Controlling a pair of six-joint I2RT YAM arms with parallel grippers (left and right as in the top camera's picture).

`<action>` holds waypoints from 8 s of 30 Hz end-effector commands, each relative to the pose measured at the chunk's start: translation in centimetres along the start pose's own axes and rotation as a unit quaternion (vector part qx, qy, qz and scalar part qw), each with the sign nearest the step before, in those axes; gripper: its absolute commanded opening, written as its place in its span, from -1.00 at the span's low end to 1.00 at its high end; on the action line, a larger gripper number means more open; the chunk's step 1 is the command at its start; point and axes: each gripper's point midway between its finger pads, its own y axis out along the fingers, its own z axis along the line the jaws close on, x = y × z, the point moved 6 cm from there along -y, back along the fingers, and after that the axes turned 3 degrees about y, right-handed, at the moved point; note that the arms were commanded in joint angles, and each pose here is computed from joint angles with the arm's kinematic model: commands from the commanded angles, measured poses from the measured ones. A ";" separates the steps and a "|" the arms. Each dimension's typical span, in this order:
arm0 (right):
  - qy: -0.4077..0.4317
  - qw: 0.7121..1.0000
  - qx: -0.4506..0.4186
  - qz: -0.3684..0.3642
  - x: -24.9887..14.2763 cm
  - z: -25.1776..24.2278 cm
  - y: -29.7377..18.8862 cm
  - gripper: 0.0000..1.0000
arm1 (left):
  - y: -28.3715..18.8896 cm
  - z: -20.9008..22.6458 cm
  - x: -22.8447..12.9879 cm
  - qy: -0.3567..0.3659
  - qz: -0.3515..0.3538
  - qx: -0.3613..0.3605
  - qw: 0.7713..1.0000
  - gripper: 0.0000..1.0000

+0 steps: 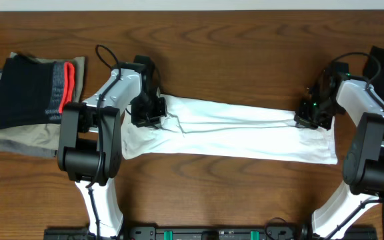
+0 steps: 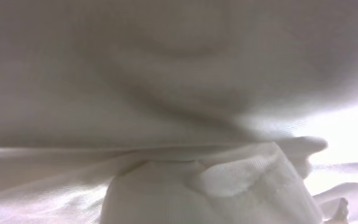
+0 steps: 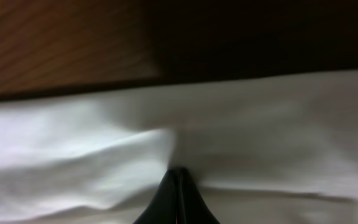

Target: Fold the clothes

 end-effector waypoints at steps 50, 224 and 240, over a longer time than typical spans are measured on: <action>0.107 0.994 -0.028 -0.015 2.0 -8.4 -10.6 0.00 | -12.6 0.7 -1.8 0.011 -0.166 0.007 0.986 0.83; -0.109 0.988 0.111 -0.009 -0.5 6.0 -1.8 -0.98 | -12.2 0.8 -2.1 0.009 -0.156 0.009 0.988 0.96; -0.105 0.979 0.144 0.102 -6.1 5.9 -4.2 -0.98 | -11.2 1.1 -2.3 0.007 -0.147 0.011 0.989 0.96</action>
